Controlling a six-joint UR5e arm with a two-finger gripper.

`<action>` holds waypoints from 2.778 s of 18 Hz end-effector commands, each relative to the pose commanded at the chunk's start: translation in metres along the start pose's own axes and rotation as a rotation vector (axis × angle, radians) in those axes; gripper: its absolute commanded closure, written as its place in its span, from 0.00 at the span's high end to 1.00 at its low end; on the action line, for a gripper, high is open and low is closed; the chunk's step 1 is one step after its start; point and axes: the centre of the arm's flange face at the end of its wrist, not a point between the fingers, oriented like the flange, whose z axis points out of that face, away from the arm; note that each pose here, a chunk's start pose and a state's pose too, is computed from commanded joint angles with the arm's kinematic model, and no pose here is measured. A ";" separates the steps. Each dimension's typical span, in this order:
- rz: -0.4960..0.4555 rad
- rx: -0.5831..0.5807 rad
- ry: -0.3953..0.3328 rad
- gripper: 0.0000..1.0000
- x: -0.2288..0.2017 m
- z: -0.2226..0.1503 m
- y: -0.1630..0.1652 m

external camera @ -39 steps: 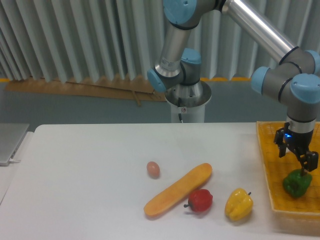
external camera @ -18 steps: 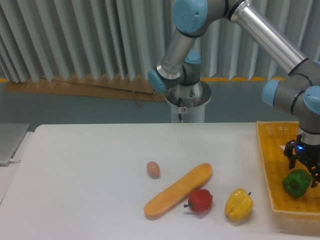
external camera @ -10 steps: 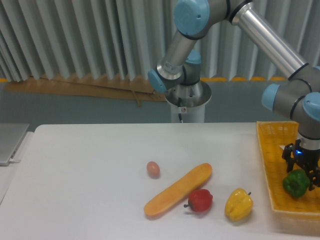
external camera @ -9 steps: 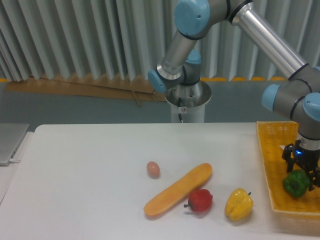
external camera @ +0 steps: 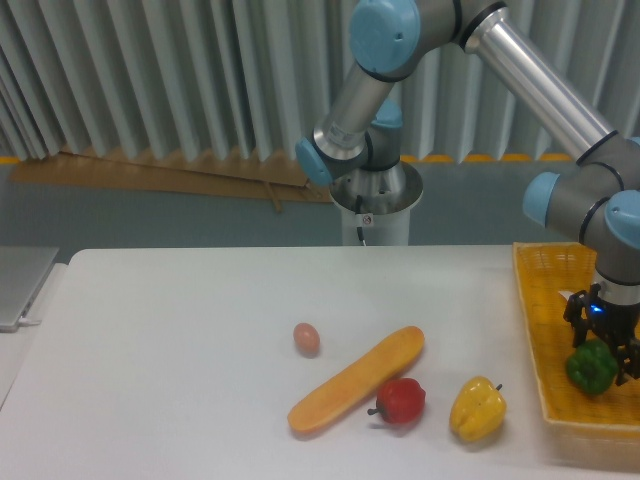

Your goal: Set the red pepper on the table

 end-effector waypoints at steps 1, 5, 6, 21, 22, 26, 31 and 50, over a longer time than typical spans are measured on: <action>0.002 0.000 -0.002 1.00 -0.001 0.000 -0.001; 0.005 -0.004 -0.001 1.00 0.000 0.001 -0.002; 0.006 -0.009 -0.009 1.00 0.000 0.000 -0.004; -0.033 -0.077 -0.006 0.62 0.003 0.002 -0.005; -0.033 -0.075 -0.006 0.61 0.003 0.002 -0.005; -0.031 -0.061 -0.008 0.57 0.004 0.001 -0.003; -0.040 -0.003 -0.015 0.57 0.004 0.000 -0.007; -0.031 -0.006 -0.022 1.00 0.007 -0.005 -0.007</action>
